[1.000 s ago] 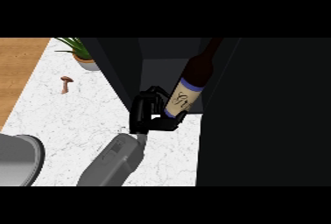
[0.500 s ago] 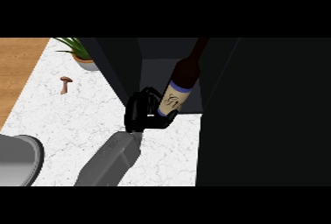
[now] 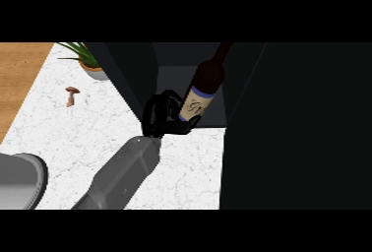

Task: Pick up the wine, place it into the cabinet and close the cabinet

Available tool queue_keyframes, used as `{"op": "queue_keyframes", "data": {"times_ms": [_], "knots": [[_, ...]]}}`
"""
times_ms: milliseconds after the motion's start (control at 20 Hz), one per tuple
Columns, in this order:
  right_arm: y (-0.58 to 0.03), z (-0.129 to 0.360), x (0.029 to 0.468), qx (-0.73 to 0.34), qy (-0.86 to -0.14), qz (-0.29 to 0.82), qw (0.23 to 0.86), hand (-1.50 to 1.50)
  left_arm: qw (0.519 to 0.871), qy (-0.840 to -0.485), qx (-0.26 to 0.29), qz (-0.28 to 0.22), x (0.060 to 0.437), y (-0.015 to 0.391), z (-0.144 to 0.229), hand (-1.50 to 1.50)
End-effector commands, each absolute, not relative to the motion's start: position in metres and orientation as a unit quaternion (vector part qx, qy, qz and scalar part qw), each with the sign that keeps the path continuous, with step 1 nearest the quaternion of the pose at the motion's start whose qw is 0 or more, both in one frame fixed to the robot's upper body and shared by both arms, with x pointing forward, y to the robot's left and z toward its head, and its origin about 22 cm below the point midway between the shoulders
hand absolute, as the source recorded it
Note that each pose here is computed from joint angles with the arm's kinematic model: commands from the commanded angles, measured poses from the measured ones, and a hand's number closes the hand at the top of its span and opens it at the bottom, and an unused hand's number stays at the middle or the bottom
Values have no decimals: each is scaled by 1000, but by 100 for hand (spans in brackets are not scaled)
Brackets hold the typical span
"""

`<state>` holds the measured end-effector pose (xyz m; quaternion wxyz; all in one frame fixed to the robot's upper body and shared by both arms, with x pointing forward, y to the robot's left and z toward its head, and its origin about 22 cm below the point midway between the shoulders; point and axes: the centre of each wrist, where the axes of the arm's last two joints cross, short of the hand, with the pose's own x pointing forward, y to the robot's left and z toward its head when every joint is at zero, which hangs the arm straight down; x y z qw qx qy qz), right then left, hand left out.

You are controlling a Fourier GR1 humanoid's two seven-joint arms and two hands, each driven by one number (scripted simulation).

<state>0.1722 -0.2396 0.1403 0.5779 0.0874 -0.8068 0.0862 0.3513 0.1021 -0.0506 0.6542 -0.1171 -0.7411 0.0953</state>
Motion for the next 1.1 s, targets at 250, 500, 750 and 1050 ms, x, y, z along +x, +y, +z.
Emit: {"op": "queue_keyframes", "data": {"times_ms": [250, 500, 750, 1050], "knots": [[-247, 141, 174, 92, -807, 88, 576, -150, 650, -740, -130, 110, 378, 103, -34, 150], [-237, 141, 177, 95, -806, 95, 576, -150, 655, -738, -117, 113, 384, 94, -23, 150], [-235, 138, 170, 92, -811, 94, 570, -150, 659, -737, -98, 111, 394, 95, -15, 150], [-244, 148, 187, 103, -810, 98, 569, -150, 688, -713, -75, 111, 398, 106, -20, 150]]}}
